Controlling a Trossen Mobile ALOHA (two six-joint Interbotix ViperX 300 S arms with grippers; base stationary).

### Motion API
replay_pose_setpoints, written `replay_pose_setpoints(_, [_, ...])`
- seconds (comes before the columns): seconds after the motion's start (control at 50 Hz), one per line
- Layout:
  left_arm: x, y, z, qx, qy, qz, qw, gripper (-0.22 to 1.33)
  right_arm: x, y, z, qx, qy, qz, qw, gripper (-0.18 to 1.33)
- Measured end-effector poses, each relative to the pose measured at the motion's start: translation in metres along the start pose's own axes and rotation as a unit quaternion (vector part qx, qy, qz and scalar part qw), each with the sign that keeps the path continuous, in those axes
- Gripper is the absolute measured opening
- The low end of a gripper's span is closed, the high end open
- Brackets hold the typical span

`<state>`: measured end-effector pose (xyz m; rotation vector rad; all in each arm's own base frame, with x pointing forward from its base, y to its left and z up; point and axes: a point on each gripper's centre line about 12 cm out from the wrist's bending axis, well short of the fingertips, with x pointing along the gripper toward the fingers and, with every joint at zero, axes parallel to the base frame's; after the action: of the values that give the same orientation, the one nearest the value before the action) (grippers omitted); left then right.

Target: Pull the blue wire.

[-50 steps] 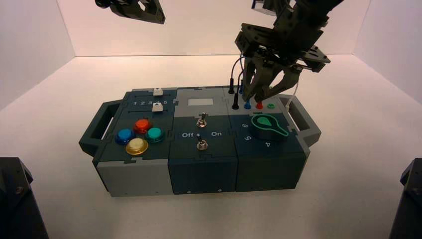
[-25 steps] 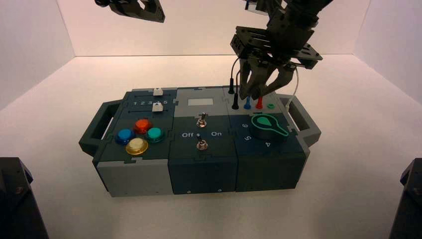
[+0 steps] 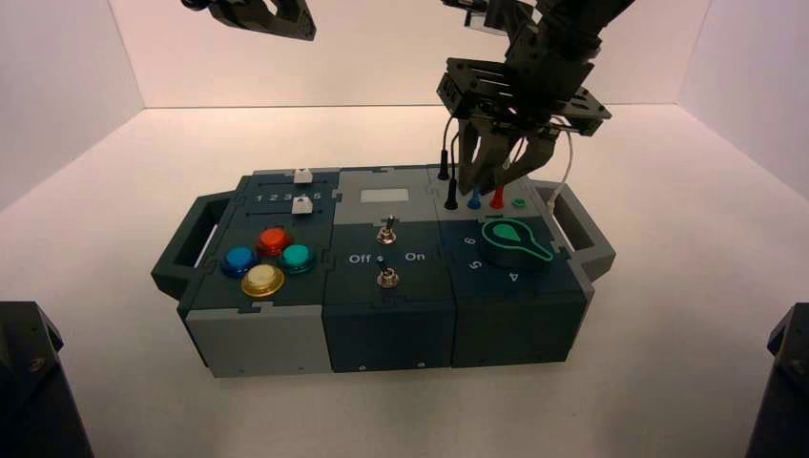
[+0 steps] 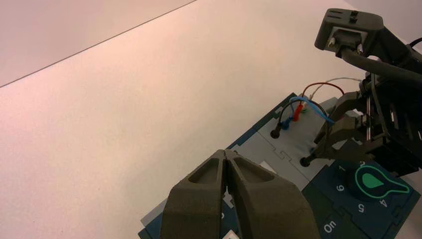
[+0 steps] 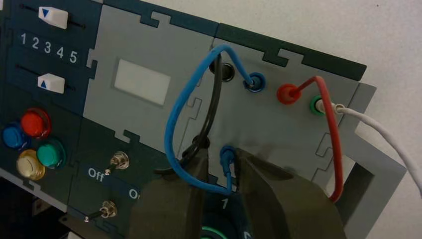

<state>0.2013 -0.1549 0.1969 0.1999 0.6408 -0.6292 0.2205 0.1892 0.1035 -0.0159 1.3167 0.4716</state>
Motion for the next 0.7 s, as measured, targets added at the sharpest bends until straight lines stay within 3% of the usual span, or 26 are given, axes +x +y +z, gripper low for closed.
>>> replay_pose_setpoints(0.12, [0.000, 0.000, 0.001, 0.000, -0.001, 0.000, 1.0000, -0.15, 0.000, 0.000, 0.000, -0.002, 0.001, -0.001, 1.0000, 0.38])
replay_pose_setpoints(0.2, [0.000, 0.000, 0.001, 0.000, -0.001, 0.000, 1.0000, -0.15, 0.001, -0.002, 0.000, -0.007, 0.002, -0.005, 1.0000, 0.06])
replay_pose_setpoints(0.5, [0.000, 0.000, 0.001, 0.000, -0.001, 0.001, 1.0000, -0.15, -0.004, -0.002, -0.001, -0.022, 0.003, -0.011, 0.9997, 0.04])
replay_pose_setpoints(0.7, [0.000, 0.000, 0.003, 0.001, -0.004, 0.000, 1.0000, -0.15, -0.024, -0.001, 0.003, -0.030, -0.016, -0.008, 0.9994, -0.02])
